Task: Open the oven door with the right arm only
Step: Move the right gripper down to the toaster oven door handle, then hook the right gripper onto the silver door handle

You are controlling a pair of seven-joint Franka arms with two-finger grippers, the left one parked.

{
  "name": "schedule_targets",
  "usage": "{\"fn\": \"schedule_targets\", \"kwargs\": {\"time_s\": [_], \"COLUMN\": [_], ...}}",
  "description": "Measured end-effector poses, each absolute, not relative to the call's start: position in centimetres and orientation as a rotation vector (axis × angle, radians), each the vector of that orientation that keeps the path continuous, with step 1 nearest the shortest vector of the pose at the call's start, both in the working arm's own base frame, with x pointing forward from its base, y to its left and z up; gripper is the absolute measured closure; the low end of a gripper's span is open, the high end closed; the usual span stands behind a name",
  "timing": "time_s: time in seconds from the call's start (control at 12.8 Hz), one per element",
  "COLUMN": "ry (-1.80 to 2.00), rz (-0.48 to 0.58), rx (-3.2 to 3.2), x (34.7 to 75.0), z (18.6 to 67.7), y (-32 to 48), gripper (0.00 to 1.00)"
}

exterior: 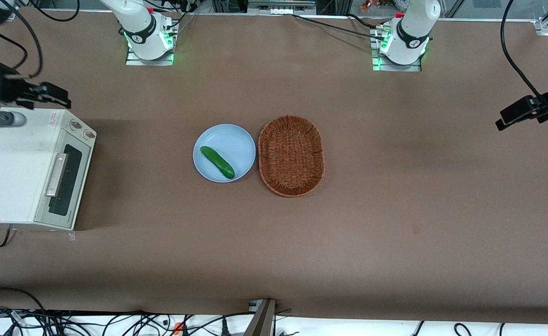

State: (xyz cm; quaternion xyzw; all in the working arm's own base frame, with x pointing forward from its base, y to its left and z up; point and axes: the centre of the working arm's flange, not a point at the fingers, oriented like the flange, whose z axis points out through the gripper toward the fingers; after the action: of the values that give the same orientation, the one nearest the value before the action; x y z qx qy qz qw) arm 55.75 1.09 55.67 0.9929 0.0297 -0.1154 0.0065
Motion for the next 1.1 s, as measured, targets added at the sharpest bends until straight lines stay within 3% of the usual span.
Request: {"fn": "schedule_targets", "kwargs": {"time_s": [0.08, 0.31, 0.47, 0.55, 0.71, 0.78, 1.1], "ry": [0.116, 0.194, 0.221, 0.24, 0.279, 0.299, 0.379], "rz": [-0.404, -0.479, -0.502, -0.511, -0.519, -0.524, -0.536], "rx": [3.076, 2.903, 2.816, 2.776, 2.688, 2.637, 2.464], "x": [56.4, 58.1, 59.2, 59.6, 60.6, 60.9, 61.9], "z": [54.0, 49.2, 46.3, 44.9, 42.3, 41.2, 37.2], "y": [1.7, 4.0, 5.3, 5.6, 5.7, 5.6, 6.9], "gripper": [0.14, 0.52, 0.71, 0.71, 0.95, 0.99, 0.99]}}
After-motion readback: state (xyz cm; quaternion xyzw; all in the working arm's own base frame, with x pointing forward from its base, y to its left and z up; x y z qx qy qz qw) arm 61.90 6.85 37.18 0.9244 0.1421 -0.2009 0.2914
